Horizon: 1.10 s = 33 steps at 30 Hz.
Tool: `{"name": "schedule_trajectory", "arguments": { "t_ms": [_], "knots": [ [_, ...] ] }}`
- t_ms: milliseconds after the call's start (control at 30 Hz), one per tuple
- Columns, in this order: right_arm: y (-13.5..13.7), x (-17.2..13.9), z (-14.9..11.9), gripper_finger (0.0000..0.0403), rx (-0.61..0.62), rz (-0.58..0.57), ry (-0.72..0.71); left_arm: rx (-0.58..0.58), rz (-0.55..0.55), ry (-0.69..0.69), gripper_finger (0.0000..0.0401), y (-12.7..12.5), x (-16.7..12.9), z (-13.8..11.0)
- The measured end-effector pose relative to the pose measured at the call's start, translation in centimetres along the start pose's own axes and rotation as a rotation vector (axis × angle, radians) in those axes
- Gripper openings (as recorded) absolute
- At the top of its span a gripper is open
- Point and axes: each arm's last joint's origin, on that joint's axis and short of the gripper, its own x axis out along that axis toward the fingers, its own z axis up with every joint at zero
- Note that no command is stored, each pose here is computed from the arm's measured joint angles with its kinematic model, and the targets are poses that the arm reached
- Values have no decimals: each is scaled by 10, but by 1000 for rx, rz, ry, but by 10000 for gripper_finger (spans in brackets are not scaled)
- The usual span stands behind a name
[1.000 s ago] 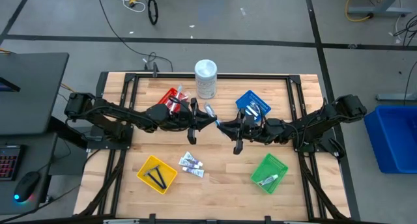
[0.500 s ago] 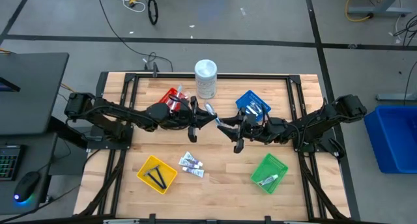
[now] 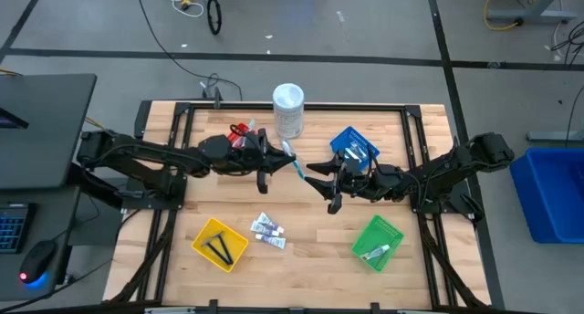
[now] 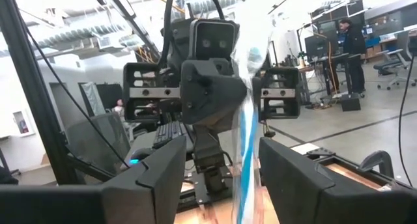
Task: Pick & Place Travel size toiletries
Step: Put the blue toothbrush into the orange basket
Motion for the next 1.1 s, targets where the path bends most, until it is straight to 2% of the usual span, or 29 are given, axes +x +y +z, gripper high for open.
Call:
{"name": "schedule_trajectory", "arguments": {
  "t_ms": [300, 400, 767, 1100],
  "knots": [
    [-1, 0, -3, 165, -8, -5, 33, 72, 123, 189, 25, 17, -17, 2],
    [-1, 0, -7, 152, 29, -12, 71, 82, 162, 244, 25, 23, -22, 1],
    [-3, -2, -18, 114, 62, -39, 179, 53, 319, 394, 24, 51, -46, 7],
    [-5, -3, -25, 80, 86, -61, 249, 25, 553, 604, 27, 83, -77, 5]
  ]
}}
